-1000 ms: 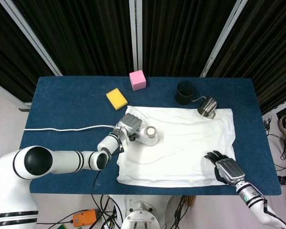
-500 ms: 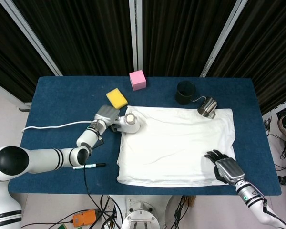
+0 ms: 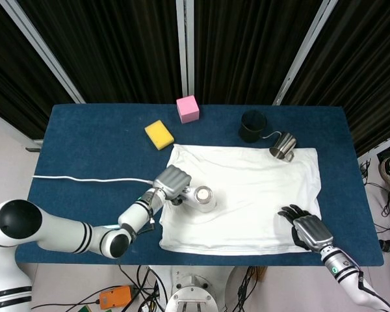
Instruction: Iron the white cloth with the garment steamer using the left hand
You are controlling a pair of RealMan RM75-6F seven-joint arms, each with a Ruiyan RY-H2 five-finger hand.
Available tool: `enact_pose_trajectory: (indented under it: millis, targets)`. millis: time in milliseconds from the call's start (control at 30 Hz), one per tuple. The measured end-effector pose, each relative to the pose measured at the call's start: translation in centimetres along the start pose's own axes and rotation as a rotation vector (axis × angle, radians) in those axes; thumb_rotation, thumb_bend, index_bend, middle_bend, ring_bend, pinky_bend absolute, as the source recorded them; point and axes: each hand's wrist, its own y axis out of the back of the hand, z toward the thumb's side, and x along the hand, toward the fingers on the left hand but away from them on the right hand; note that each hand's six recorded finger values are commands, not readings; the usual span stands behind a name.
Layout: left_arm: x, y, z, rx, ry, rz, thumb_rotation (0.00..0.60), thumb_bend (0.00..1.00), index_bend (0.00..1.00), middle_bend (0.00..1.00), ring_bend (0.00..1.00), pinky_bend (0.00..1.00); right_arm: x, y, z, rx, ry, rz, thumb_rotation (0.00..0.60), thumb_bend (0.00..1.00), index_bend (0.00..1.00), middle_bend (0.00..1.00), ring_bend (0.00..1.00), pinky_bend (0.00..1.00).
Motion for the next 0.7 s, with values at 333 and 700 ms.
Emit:
enact_pose_trajectory:
  millis: [333,700]
  targets:
    - [0.3,-2.4,2.6,0.111,0.056,-0.066,0.378,0.69,0.83,0.91,0.76,0.58,0.0,-0.1,-0.2,-0.005,0.001,0.002,0.600,1.00,0.23,0.18,0.13,0.28]
    - [-1.0,-3.1,-1.9,0.054,0.149,-0.110,0.380,0.68,0.83,0.91,0.76,0.58,0.0,0.1,-0.1,0.000,0.013,0.004,0.600,1.00,0.23,0.18,0.13,0.28]
